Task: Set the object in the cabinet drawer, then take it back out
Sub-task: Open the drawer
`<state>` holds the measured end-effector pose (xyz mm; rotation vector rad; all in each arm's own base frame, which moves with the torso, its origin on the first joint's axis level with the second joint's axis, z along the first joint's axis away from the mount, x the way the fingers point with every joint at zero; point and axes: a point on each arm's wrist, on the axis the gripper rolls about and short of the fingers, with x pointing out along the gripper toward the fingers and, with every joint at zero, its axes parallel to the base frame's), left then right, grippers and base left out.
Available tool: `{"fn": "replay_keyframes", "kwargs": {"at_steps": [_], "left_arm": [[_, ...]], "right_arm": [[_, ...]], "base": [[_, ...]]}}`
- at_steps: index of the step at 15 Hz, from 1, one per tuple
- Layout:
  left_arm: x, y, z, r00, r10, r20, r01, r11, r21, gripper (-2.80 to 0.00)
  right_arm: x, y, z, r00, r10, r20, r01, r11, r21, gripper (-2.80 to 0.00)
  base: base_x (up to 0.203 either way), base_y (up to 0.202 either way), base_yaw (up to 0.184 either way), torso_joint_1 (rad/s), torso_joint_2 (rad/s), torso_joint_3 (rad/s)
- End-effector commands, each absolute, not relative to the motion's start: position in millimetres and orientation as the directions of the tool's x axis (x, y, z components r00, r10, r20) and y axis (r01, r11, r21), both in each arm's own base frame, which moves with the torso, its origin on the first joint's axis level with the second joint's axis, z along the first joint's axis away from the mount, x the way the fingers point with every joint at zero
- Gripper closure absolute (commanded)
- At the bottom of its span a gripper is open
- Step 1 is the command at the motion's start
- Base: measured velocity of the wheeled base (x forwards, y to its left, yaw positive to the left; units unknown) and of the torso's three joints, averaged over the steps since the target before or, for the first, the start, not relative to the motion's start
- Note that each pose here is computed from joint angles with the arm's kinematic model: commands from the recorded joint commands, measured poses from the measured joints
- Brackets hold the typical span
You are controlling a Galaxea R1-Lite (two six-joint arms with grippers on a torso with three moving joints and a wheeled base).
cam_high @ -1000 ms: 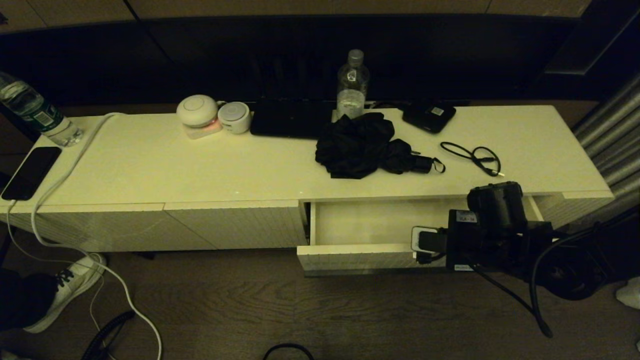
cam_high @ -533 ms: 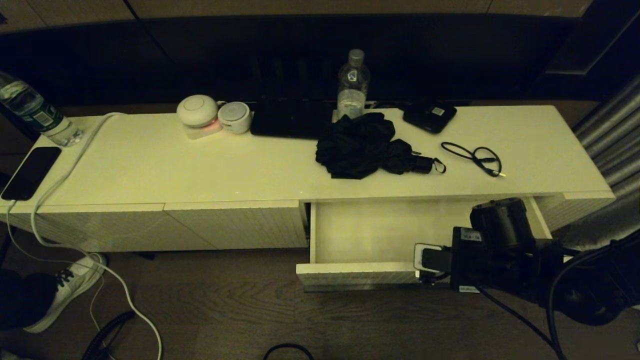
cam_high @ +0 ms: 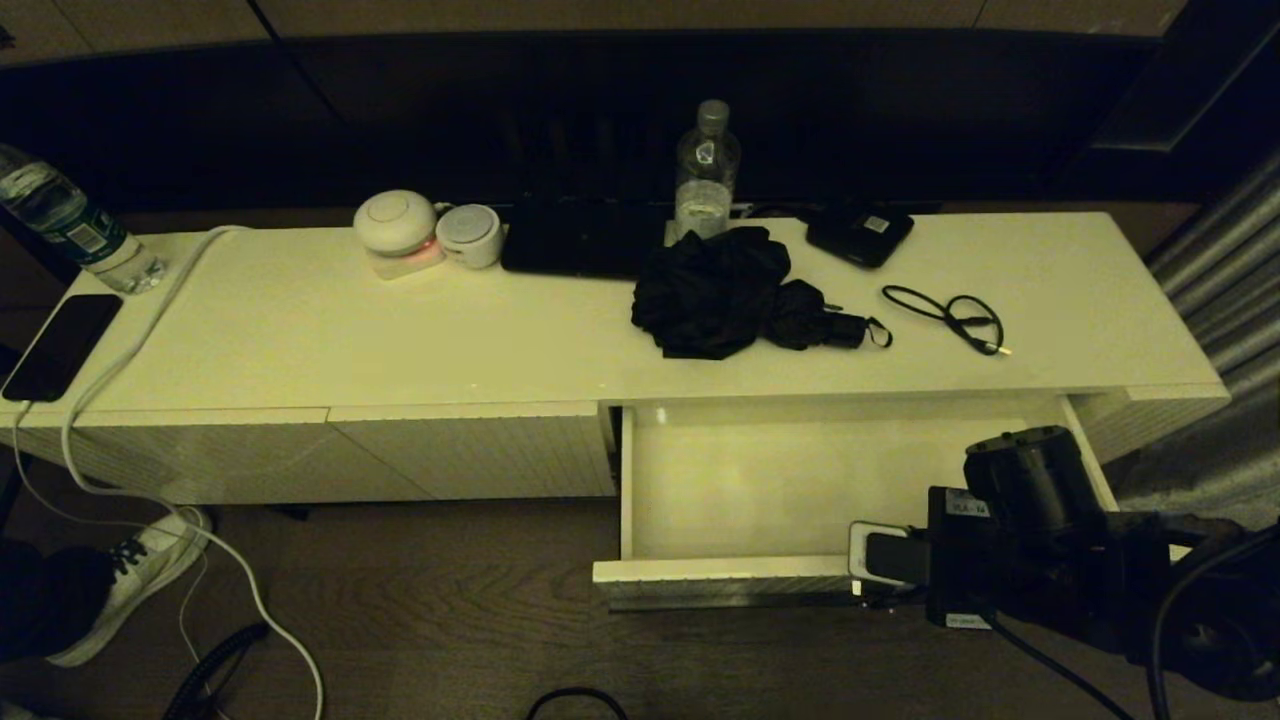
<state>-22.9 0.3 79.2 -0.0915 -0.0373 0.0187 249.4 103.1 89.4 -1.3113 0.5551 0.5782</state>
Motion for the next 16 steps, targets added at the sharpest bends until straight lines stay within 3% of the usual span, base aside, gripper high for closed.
{"fn": "replay_keyframes", "kwargs": {"at_steps": [1,16], "left_arm": [[-23,0,79,0.999,0.021,0.038,-0.018,0.996,-0.093,0.0],[-23,0,79,0.999,0.021,0.038,-0.017,0.996,-0.093,0.0]], "right_arm": [[245,103,87,0.729,0.074,-0.681,-0.683,0.152,-0.714,0.0],[221,106,80,0.679,0.068,-0.731,-0.729,0.182,-0.66,0.0]], "base": [[0.0,0.0,0.0,0.0,0.0,0.0],[0.0,0.0,0.0,0.0,0.0,0.0]]}}
